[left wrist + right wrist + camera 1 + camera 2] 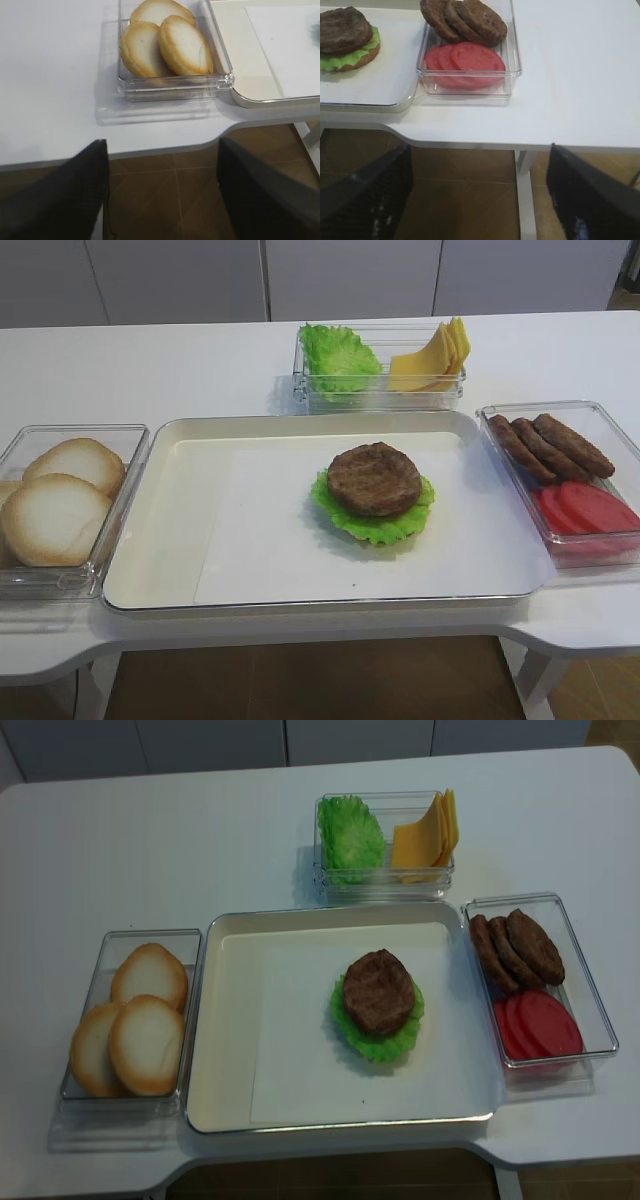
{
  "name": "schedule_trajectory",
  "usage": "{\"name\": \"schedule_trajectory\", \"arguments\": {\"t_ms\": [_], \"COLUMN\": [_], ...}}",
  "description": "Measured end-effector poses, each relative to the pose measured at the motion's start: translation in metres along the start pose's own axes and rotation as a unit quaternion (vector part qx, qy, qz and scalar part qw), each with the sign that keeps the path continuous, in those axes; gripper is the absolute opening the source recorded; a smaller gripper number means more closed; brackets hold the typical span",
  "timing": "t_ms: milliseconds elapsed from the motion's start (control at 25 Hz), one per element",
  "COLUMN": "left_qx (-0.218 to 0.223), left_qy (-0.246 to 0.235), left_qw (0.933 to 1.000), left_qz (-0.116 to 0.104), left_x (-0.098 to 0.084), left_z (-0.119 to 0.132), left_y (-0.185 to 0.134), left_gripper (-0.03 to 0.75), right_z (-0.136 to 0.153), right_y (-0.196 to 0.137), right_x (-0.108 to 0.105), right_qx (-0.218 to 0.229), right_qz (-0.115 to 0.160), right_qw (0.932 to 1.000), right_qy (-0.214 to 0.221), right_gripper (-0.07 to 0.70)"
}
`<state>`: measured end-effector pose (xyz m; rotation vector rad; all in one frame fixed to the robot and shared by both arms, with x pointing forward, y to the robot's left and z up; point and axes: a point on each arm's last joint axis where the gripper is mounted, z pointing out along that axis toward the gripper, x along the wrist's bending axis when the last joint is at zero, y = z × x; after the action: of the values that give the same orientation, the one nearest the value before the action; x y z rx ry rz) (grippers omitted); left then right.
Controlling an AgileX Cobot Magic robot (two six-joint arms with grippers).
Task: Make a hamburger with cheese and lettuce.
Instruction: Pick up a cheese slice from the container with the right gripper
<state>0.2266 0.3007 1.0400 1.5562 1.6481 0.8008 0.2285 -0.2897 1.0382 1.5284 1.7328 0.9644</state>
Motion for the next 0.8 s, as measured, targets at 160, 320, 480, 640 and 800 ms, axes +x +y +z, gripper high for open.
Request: {"name": "schedule_trajectory", "arguments": {"t_ms": [160,320,480,640,800], "left_qx": [0.0,0.0,0.0,0.0,0.0], "left_qy": [0.0,0.0,0.0,0.0,0.0], "left_qw": [1.0,1.0,1.0,1.0,1.0], "left_qz": [0.0,0.001,0.001,0.001,0.001], "left_x": [0.0,0.0,0.0,0.0,0.0], "left_z": [0.0,0.0,0.0,0.0,0.0], "left_y": [0.0,0.0,0.0,0.0,0.0], "left_gripper": [0.496,0.496,0.496,0.496,0.496], "right_z": [0.0,0.0,0.0,0.0,0.0], "right_y": [0.0,0.0,0.0,0.0,0.0], "right_x": [0.0,0.0,0.0,0.0,0.0], "right_qx": [0.0,0.0,0.0,0.0,0.0], "right_qz": [0.0,0.0,0.0,0.0,0.01], "right_qw": [1.0,1.0,1.0,1.0,1.0], "right_qy": [0.0,0.0,0.0,0.0,0.0], "right_gripper": [0.646,0.646,0.646,0.646,0.647]}}
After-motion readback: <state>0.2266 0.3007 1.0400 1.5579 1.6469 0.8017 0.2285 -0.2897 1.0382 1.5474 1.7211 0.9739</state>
